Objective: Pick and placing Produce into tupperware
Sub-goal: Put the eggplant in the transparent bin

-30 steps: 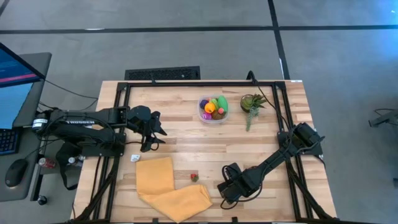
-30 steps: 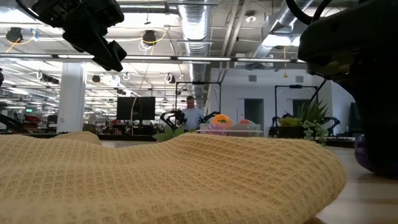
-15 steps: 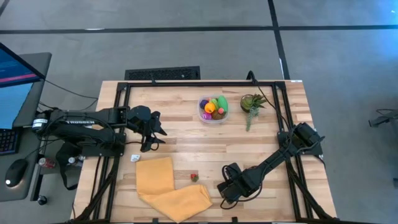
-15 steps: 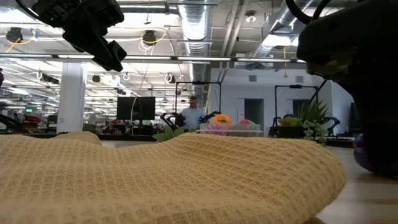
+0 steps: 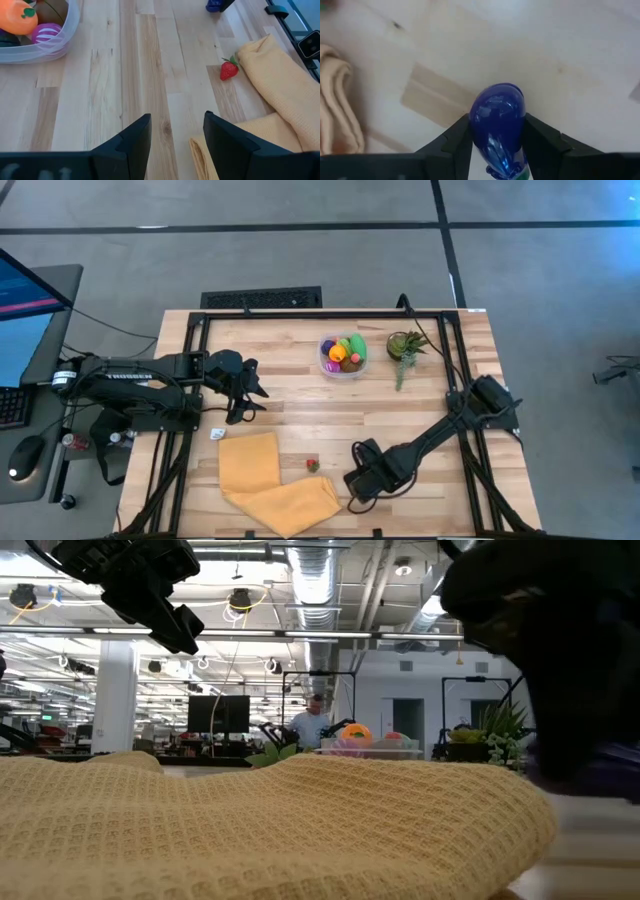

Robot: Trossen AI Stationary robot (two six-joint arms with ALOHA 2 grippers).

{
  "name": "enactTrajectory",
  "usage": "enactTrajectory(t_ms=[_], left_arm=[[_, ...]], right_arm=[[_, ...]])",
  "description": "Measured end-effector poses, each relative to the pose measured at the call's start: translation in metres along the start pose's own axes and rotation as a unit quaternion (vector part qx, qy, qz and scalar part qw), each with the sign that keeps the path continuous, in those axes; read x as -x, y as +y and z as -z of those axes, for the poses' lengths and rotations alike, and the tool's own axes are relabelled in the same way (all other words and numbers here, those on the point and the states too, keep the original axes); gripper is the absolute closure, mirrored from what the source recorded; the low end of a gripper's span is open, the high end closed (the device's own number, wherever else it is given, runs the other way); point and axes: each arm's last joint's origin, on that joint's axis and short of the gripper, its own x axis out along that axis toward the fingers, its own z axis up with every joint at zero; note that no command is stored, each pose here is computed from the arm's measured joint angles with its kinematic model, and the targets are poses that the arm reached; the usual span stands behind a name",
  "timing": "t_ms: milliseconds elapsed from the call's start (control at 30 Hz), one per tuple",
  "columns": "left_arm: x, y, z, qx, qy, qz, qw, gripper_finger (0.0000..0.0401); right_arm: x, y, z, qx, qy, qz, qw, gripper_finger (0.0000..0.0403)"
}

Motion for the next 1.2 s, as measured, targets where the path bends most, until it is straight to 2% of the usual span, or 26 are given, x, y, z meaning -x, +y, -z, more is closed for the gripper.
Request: enactTrajectory(t_ms=[533, 800, 1200], left_arm=[[0.0, -0.001, 0.001, 0.008, 0.003, 0.012, 1.0, 0.0232], [0.0, -0.001, 0.001, 0.015, 0.004, 0.024, 1.0, 0.0232], [0.0, -0.002, 0.001, 0.015, 0.004, 0.027, 1.0, 0.0232]], right_arm=[[0.024, 0.012, -0.044, 0.054, -0.064, 0.019, 0.996, 0.0227], [0.053, 0.001, -0.056, 0.025, -0.143, 0.018, 0.989, 0.0231], [0.105, -0.032, -0.067, -0.022, -0.27, 0.008, 0.963, 0.023]])
